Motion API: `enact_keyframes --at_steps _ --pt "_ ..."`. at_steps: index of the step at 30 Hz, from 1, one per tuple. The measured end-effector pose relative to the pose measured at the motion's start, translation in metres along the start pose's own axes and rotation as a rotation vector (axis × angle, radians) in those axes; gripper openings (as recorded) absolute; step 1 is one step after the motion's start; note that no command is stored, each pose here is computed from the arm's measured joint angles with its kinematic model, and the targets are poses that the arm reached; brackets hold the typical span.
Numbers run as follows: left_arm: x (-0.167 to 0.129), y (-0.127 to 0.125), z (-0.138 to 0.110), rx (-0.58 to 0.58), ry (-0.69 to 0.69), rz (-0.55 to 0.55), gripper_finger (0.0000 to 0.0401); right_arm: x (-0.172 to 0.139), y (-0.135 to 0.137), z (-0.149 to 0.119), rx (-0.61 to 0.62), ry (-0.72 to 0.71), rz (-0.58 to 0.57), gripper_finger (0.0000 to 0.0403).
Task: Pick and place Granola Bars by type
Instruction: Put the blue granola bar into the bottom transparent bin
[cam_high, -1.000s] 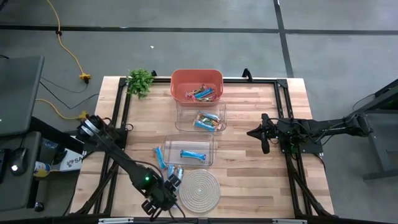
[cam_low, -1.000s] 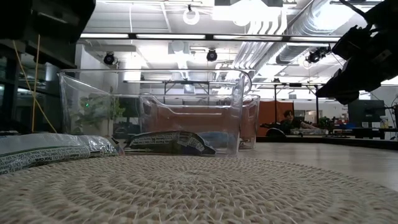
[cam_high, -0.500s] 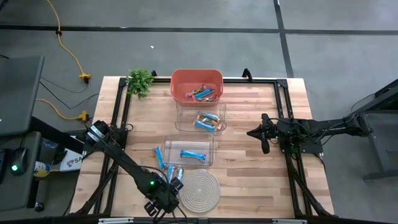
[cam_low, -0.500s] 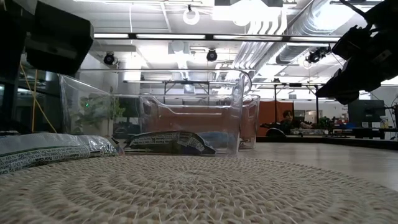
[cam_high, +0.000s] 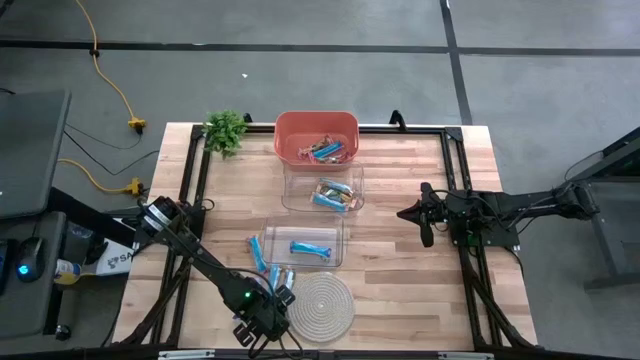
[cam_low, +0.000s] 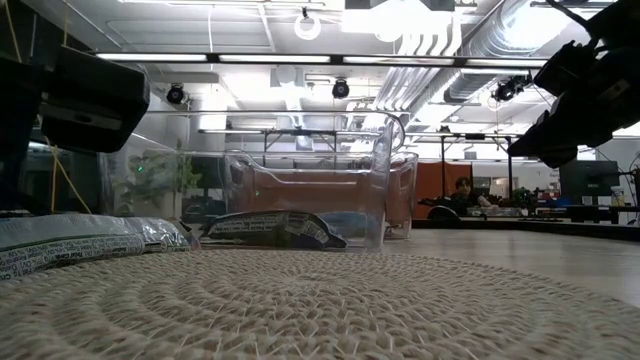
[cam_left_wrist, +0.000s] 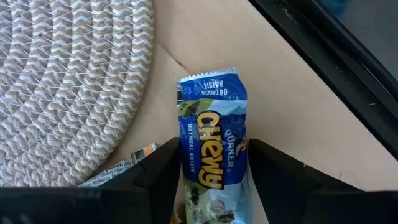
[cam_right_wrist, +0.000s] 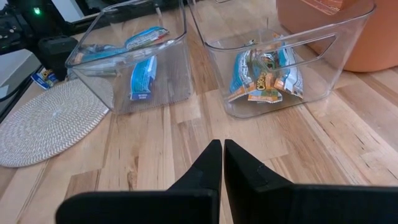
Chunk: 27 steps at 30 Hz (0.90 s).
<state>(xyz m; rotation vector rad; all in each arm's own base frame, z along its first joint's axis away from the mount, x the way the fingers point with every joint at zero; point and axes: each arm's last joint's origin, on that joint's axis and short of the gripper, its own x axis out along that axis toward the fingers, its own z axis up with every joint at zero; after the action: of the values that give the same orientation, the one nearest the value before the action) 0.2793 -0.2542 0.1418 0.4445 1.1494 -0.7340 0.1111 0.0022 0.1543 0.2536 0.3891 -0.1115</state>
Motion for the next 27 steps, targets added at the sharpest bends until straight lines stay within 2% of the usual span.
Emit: enact_keyframes --at_steps 6,19,24,27 --pt "0.001 0.001 0.000 -0.003 -0.003 0.024 0.0175 0.000 0.000 0.000 0.000 0.000 0.000 0.0000" --pt "-0.006 0.002 0.007 -0.003 0.030 0.033 0.0071 0.000 0.000 0.000 0.000 0.000 0.000 0.0000" --pt "-0.013 0.000 0.007 0.006 0.107 0.009 0.0061 0.000 0.000 0.000 0.000 0.000 0.000 0.0000" --pt "-0.022 -0.002 0.009 0.032 0.158 -0.049 0.0061 0.000 0.000 0.000 0.000 0.000 0.000 0.0000"
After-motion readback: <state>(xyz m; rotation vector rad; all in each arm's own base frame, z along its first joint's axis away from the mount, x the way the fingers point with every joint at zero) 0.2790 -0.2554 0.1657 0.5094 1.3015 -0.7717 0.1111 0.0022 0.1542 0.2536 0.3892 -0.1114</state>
